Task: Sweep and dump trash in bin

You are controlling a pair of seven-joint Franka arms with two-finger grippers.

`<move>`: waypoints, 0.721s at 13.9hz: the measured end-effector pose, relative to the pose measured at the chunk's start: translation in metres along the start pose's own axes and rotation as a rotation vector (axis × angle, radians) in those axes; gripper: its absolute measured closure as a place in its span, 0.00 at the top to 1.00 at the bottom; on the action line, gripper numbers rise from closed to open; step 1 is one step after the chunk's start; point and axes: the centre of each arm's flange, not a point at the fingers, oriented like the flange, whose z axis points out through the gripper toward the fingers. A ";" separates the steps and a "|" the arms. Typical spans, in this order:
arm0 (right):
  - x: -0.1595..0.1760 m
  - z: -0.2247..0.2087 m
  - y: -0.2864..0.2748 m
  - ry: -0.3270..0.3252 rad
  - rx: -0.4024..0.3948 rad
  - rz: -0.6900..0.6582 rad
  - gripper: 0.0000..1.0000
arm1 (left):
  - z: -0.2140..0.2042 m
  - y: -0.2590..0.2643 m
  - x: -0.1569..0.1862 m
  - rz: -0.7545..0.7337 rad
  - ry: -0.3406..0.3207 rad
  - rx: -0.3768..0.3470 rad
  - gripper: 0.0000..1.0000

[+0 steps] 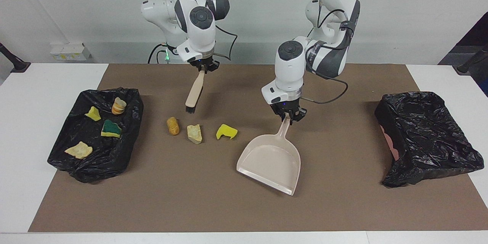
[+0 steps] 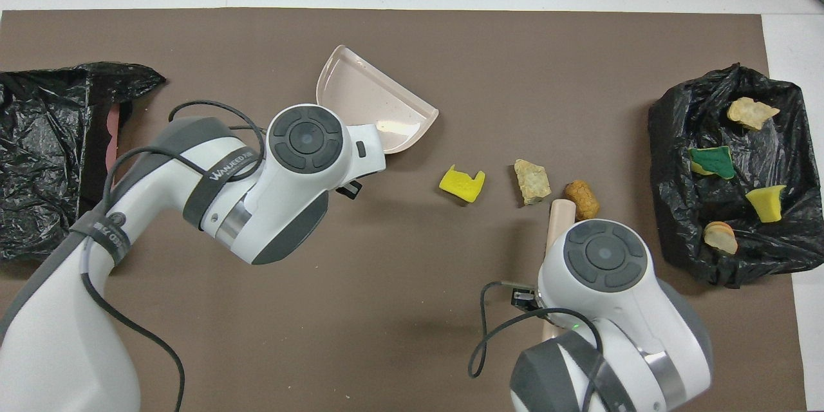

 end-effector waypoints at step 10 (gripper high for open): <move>0.093 0.056 0.114 0.061 0.075 -0.150 0.26 | 0.020 -0.084 -0.025 0.762 -0.051 -0.026 0.32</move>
